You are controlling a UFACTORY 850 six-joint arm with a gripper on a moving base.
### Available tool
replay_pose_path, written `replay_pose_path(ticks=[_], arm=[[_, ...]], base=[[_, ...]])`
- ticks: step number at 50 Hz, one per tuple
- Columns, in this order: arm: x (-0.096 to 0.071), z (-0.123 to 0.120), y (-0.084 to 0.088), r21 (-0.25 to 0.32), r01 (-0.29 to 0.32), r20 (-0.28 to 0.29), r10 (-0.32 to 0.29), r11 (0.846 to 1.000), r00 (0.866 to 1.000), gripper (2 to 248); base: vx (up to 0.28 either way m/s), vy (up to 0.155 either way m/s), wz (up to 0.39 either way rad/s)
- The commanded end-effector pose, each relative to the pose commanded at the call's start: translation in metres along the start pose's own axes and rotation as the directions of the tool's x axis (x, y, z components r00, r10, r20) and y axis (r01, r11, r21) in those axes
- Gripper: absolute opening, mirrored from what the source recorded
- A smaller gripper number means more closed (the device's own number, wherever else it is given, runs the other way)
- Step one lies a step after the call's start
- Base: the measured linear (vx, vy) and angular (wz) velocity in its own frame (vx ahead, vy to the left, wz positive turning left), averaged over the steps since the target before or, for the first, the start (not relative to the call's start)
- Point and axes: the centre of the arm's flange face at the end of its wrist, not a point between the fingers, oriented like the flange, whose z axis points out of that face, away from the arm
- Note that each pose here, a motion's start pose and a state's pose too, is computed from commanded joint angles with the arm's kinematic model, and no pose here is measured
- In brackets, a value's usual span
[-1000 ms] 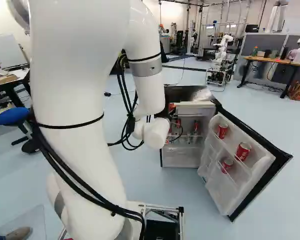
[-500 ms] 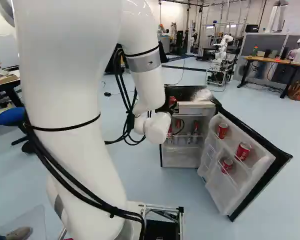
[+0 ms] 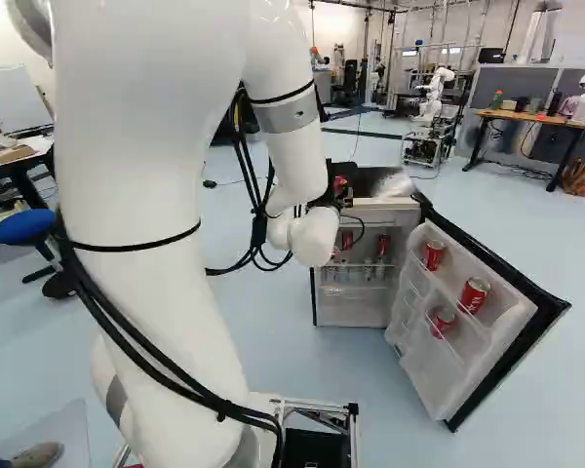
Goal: Grab a drink from the fridge
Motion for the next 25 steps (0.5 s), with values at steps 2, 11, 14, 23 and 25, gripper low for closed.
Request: replay_pose_path(ticks=[2,11,14,23,25], arm=[[0.000,0.003,0.001,0.001,0.001,0.000,-0.001,1.000,1.000,92],[-0.002,0.017,0.004,0.003,0.003,0.002,-0.003,1.000,1.000,92],[-0.002,0.022,0.005,0.004,0.004,0.003,-0.004,1.000,1.000,92],[-0.004,0.035,0.009,0.006,0.007,0.005,-0.007,1.000,1.000,92],[-0.004,0.039,0.010,0.007,0.008,0.005,-0.008,1.000,1.000,92]], base=[[0.000,0.000,0.000],[0.000,0.000,0.000],[0.000,0.000,0.000],[0.000,0.000,0.000],[0.000,0.000,0.000]])
